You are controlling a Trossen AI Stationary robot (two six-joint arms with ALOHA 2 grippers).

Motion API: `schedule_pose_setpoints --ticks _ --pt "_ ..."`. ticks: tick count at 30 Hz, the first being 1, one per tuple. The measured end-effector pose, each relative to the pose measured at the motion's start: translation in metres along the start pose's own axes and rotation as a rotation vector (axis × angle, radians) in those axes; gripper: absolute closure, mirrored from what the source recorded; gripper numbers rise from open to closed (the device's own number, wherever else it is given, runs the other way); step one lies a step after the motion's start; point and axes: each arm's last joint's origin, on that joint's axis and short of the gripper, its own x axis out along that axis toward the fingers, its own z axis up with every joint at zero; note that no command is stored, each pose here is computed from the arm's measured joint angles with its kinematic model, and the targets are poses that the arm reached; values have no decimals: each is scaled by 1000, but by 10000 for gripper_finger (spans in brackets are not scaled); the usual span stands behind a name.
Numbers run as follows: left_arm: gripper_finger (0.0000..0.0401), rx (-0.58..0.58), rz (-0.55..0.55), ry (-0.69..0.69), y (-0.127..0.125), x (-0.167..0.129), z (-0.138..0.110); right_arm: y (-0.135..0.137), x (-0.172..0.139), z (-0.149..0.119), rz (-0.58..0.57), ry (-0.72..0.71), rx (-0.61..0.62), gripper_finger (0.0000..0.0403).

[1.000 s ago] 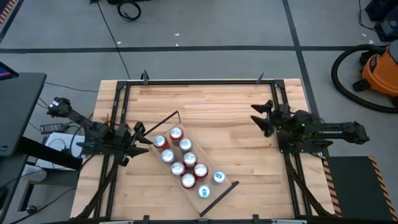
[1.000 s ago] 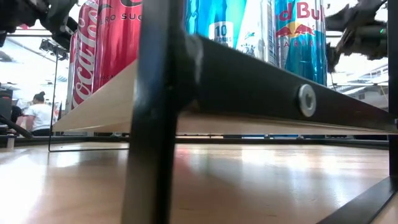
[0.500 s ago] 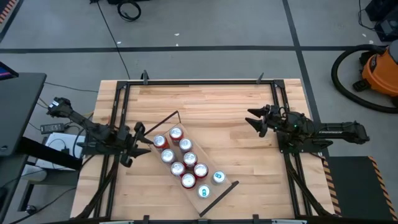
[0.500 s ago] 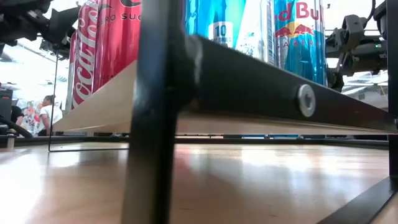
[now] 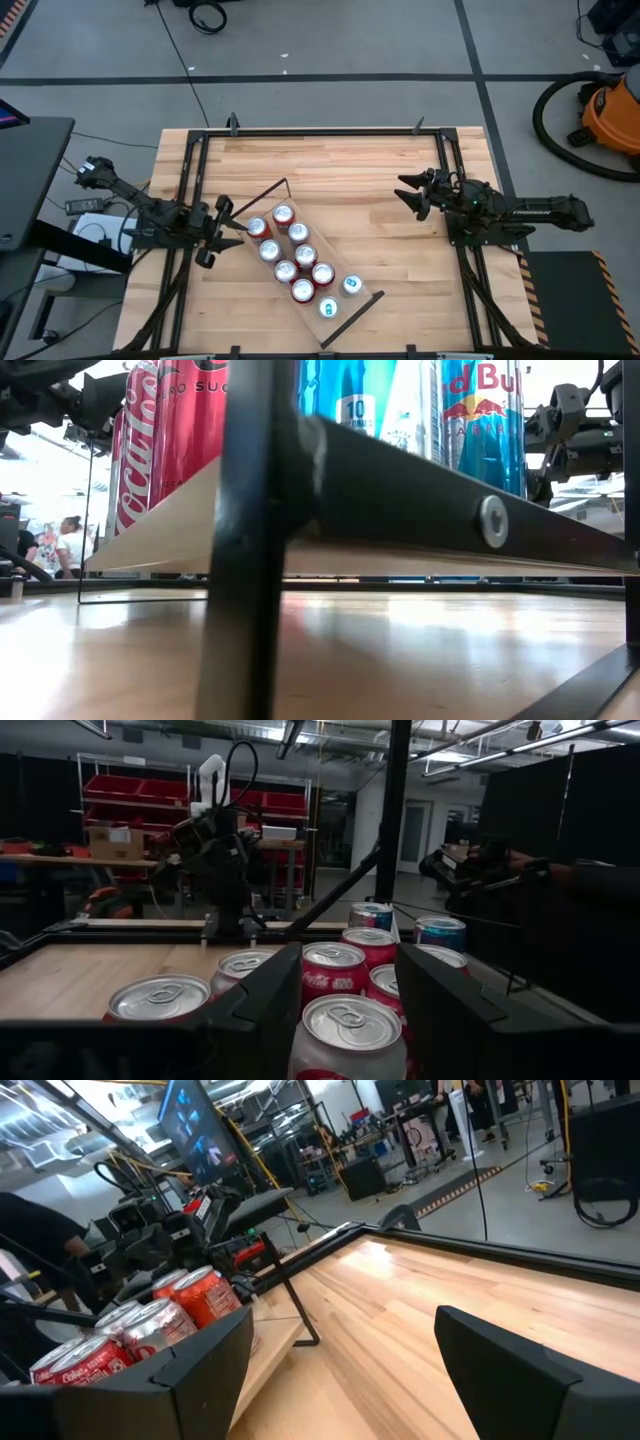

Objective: Place canned beverage on shelf
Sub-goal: Return to Home Position

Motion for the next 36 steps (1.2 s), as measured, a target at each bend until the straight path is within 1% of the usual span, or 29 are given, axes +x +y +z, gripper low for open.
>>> schedule_pose_setpoints --ticks 10,36 --pt "229 -1 -2 -5 0 0 0 -1 0 -2 -5 18 -5 80" --pt "229 1 -2 -5 0 0 0 0 0 -1 -3 11 -3 80"
